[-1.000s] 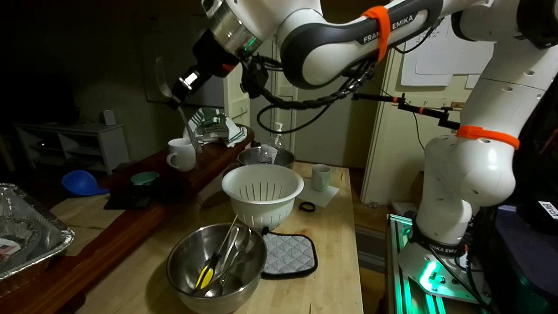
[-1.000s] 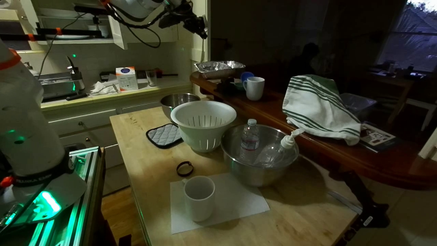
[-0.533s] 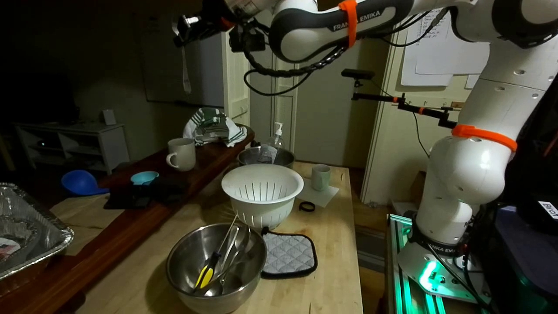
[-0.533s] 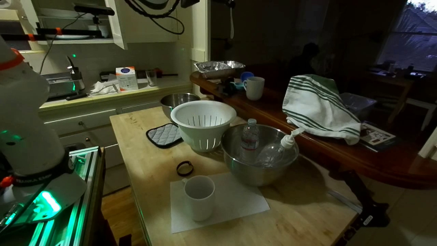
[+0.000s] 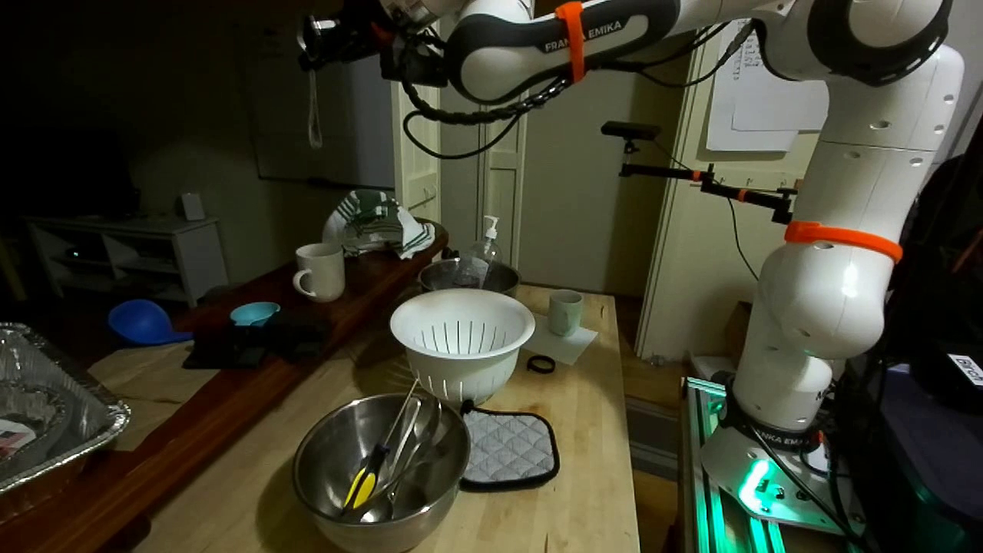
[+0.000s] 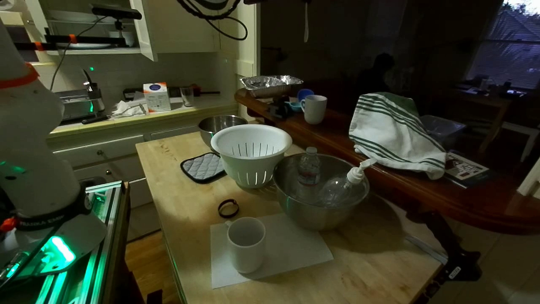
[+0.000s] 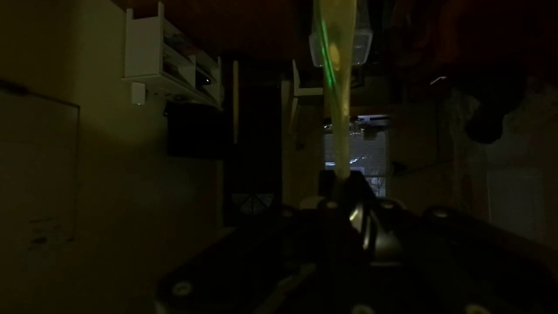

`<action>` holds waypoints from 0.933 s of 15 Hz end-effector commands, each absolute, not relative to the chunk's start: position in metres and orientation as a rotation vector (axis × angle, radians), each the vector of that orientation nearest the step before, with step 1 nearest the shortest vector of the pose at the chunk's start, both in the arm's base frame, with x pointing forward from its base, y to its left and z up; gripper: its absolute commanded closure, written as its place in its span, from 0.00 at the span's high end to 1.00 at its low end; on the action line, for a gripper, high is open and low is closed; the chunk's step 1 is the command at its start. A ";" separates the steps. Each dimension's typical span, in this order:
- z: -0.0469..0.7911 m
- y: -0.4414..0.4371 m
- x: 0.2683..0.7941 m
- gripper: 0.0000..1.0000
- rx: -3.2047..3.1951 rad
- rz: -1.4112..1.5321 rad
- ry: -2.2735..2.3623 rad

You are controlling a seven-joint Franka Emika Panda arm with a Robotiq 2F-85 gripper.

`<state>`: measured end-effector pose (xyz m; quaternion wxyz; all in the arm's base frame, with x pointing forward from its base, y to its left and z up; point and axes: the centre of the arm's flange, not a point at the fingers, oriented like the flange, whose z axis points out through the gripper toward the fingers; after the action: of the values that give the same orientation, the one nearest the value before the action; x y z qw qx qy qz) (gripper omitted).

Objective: Pick up the fork and put it into the white cup

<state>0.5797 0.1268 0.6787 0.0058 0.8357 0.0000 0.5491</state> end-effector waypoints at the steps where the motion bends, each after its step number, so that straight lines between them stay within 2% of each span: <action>1: 0.668 0.112 0.609 0.02 2.618 1.704 -0.067; 8: 0.625 0.088 0.672 0.02 2.698 1.525 -0.097; 14: 0.585 0.099 0.670 0.02 2.755 1.386 -0.093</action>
<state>0.6698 0.0986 0.5870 0.0217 0.8854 -0.0228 0.4638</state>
